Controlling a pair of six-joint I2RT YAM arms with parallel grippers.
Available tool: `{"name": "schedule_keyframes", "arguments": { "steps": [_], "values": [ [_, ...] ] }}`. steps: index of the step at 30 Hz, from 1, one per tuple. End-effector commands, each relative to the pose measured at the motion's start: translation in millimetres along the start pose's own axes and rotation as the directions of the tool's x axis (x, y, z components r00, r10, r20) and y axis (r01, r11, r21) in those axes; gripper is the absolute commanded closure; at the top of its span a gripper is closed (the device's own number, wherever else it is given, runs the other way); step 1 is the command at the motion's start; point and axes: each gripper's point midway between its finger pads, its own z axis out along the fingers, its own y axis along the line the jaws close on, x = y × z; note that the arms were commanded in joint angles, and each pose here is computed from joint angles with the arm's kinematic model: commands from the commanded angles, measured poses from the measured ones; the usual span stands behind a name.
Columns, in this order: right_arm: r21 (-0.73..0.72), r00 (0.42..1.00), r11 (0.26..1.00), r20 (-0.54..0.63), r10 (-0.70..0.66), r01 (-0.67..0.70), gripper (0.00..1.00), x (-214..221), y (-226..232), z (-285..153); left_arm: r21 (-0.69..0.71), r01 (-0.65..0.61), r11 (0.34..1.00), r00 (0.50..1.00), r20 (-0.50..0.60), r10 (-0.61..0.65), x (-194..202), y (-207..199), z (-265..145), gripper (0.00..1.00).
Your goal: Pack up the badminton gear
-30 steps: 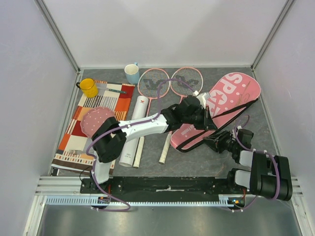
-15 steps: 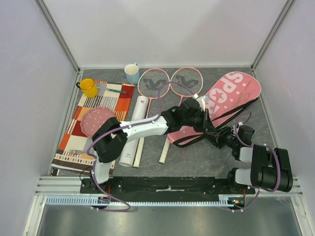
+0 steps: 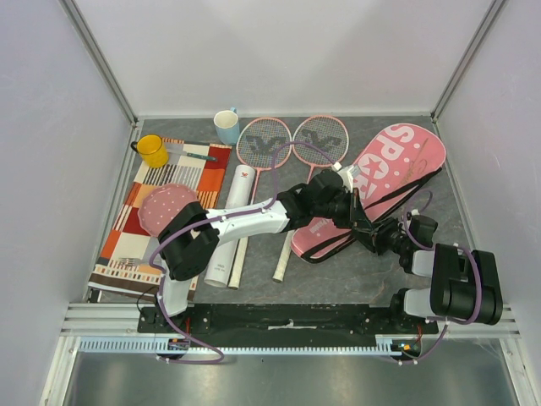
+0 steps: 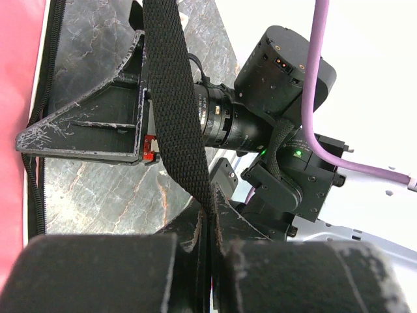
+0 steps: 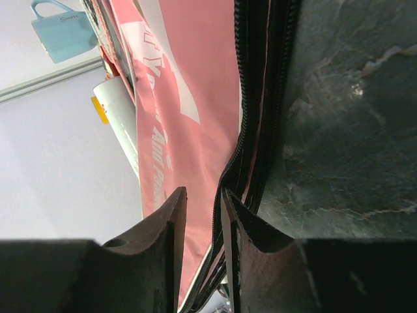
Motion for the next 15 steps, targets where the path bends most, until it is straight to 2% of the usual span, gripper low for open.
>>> {"name": "schedule_keyframes", "arguments": {
  "steps": [1, 4, 8, 9, 10, 15],
  "values": [
    [0.018, 0.999, 0.999, 0.006, -0.048, 0.048, 0.64, 3.2, -9.1, -3.2, 0.095, -0.012, 0.995, 0.999, 0.035, 0.008, -10.7, -37.7, -14.4, 0.98],
    [0.033, 0.996, 0.996, -0.002, -0.086, 0.086, 0.64, 5.8, -11.8, -5.8, 0.094, -0.015, 0.995, 0.999, 0.033, 0.012, -10.2, -36.7, -13.6, 0.98],
    [0.191, 0.987, 0.969, 0.011, -0.161, 0.156, 0.65, 0.4, -27.7, -16.7, 0.085, -0.010, 0.996, 1.000, 0.016, 0.009, -6.7, -32.4, -10.6, 0.98],
    [0.223, 0.979, 0.958, 0.050, -0.197, 0.181, 0.65, -10.1, -25.3, -18.6, 0.083, -0.008, 0.997, 1.000, 0.016, 0.006, -6.4, -31.3, -10.0, 0.98],
    [0.242, 0.973, 0.948, 0.054, -0.224, 0.205, 0.62, -10.0, -24.9, -23.9, 0.080, -0.005, 0.997, 1.000, 0.014, 0.004, -5.7, -30.2, -9.5, 0.98],
    [0.235, 0.959, 0.942, 0.094, -0.266, 0.239, 0.63, -20.7, -12.4, -25.1, 0.093, -0.007, 0.996, 1.000, 0.020, 0.005, -7.1, -34.0, -9.4, 0.98]
  ]
}}
